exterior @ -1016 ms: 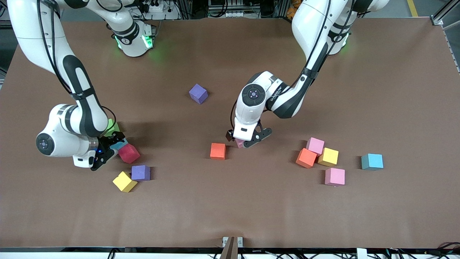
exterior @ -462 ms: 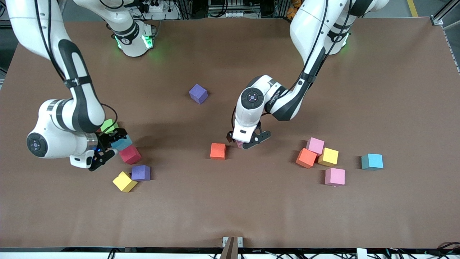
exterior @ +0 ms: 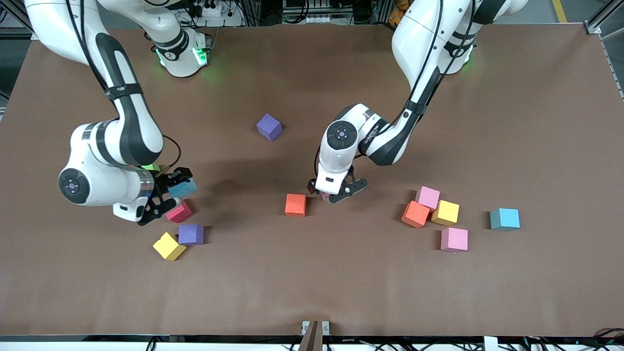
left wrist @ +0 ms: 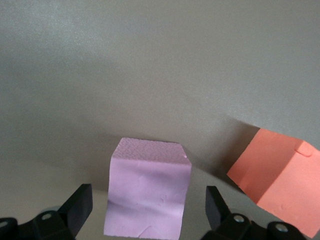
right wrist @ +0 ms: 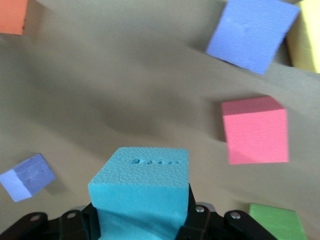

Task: Form number 2 with 11 blocks
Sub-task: 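Grasp the light pink block with the left gripper and lift it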

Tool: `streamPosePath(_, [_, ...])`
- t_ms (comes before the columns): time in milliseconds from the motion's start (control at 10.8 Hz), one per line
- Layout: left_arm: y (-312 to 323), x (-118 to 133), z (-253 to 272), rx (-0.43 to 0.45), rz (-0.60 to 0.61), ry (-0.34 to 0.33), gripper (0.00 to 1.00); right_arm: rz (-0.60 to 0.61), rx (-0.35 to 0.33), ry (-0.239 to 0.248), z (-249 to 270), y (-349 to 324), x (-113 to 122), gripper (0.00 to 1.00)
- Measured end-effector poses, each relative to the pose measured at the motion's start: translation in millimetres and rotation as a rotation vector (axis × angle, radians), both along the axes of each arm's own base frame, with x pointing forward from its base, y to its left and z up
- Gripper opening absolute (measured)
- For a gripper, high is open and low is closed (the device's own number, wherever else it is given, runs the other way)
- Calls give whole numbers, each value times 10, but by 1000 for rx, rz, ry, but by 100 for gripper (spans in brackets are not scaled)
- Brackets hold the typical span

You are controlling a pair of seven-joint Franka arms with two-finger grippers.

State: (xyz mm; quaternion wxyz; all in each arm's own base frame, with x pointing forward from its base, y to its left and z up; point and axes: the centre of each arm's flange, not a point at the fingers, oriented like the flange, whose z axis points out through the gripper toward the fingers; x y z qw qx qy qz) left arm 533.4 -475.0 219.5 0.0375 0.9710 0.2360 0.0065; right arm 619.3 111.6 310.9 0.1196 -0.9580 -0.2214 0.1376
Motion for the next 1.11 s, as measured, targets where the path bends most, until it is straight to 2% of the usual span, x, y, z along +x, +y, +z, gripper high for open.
streamPosePath(277, [14, 0, -63, 7, -40, 3, 90, -41, -15, 15, 7, 272, -54, 56])
streamPosePath(370, [13, 0, -64, 7, -41, 3, 76, -49, -21, 17, 15, 349, -72, 56])
streamPosePath(554, [8, 22, -35, 4, -46, -5, 69, -68, -32, 20, 41, 481, -104, 56])
streamPosePath(647, [11, 45, -7, 4, -63, -13, 59, -77, -37, 21, 54, 544, -120, 56])
streamPosePath(739, [24, 65, 32, 2, -83, -19, 56, -93, -34, 26, 65, 617, -138, 56])
streamPosePath(924, [67, 51, 237, -17, -146, -25, 56, -121, -28, 35, 86, 752, -174, 56])
streamPosePath(1109, [127, -183, 578, -38, -205, -16, 56, -155, -41, 41, 123, 917, -226, 56])
